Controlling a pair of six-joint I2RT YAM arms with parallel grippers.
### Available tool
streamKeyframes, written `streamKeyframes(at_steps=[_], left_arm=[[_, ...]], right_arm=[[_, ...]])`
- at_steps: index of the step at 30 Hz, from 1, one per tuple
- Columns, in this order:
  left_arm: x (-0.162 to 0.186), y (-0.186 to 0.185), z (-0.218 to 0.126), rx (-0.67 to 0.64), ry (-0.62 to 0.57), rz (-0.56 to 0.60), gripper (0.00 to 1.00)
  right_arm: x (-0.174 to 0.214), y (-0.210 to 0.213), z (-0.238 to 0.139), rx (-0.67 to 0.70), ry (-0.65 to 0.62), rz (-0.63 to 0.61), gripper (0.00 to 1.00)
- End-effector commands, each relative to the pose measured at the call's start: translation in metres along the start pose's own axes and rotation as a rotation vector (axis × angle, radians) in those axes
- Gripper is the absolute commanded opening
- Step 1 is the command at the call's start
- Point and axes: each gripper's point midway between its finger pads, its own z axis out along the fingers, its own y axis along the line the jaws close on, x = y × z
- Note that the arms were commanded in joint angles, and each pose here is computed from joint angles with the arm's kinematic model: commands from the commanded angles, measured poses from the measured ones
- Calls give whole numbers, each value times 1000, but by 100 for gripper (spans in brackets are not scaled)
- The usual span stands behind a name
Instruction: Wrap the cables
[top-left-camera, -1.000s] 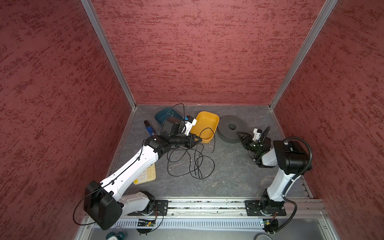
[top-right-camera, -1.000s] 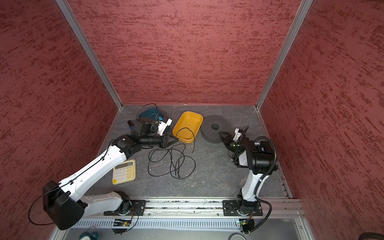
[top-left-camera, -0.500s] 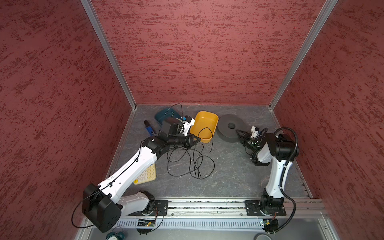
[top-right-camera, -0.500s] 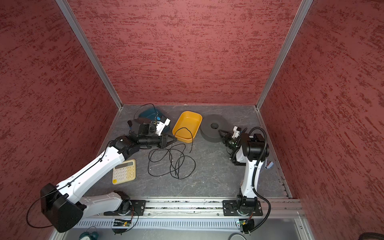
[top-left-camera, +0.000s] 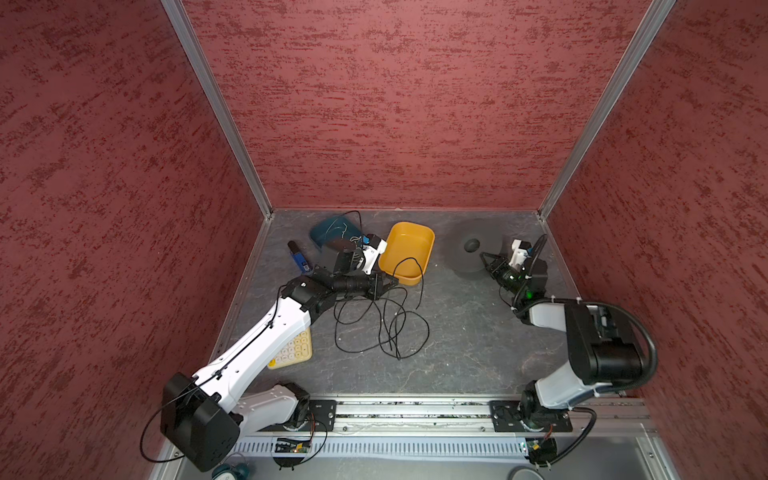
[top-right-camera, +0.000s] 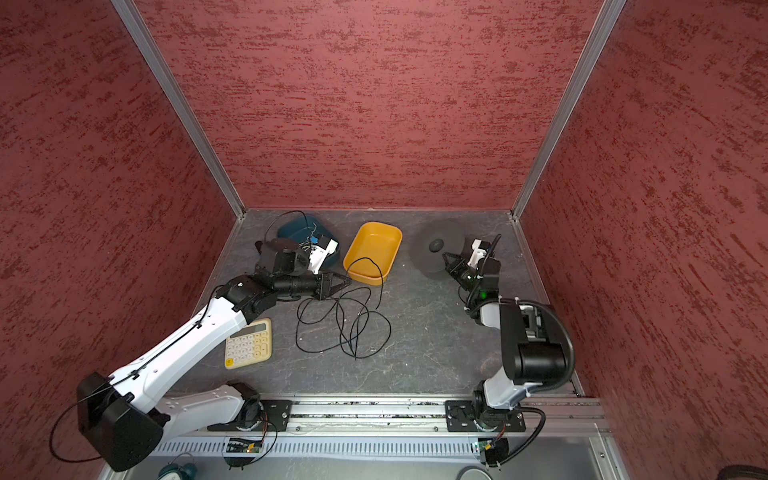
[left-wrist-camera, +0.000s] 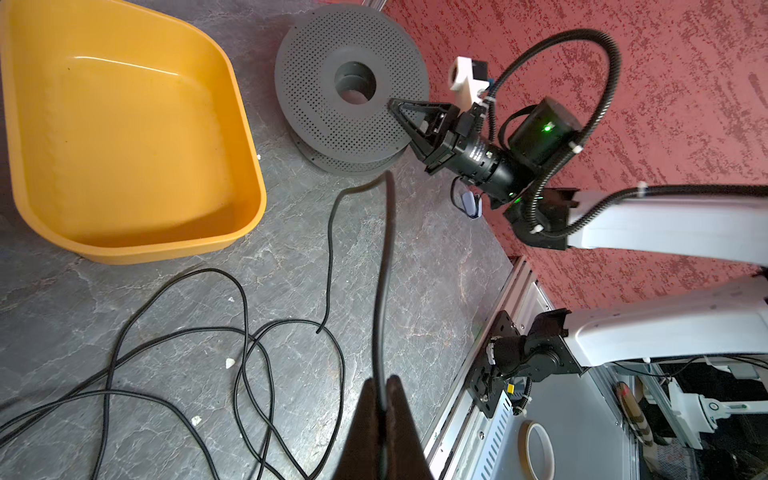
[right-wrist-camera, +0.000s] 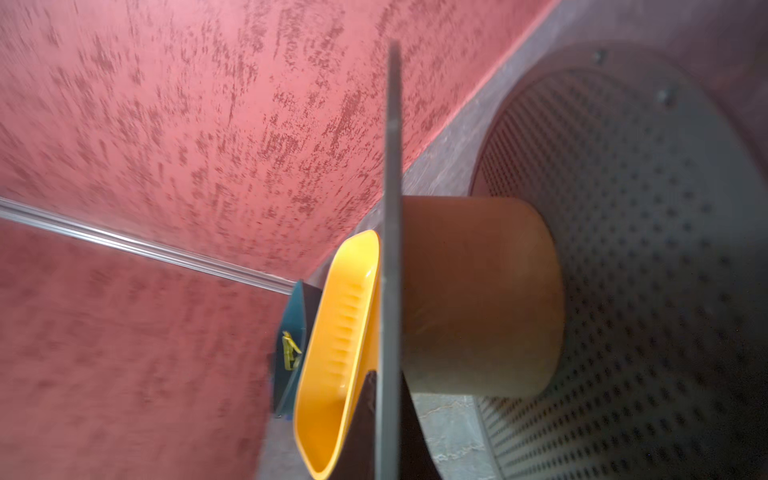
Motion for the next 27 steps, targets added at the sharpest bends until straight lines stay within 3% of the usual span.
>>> streamKeyframes(at_steps=[1, 7, 14, 21, 27], left_arm=[[-11, -1, -4, 0, -55, 43, 0], [-13, 6, -1, -24, -64, 39, 0], [-12, 9, 1, -32, -57, 32, 0], [-10, 10, 2, -25, -59, 33, 0], [-9, 12, 5, -30, -50, 28, 0]], right_arm=[[-3, 13, -7, 180, 19, -191, 0], [21, 43, -6, 334, 97, -360, 0], [51, 61, -6, 516, 102, -540, 0], [73, 80, 1, 557, 70, -639, 0], [97, 71, 17, 600, 94, -668, 0]])
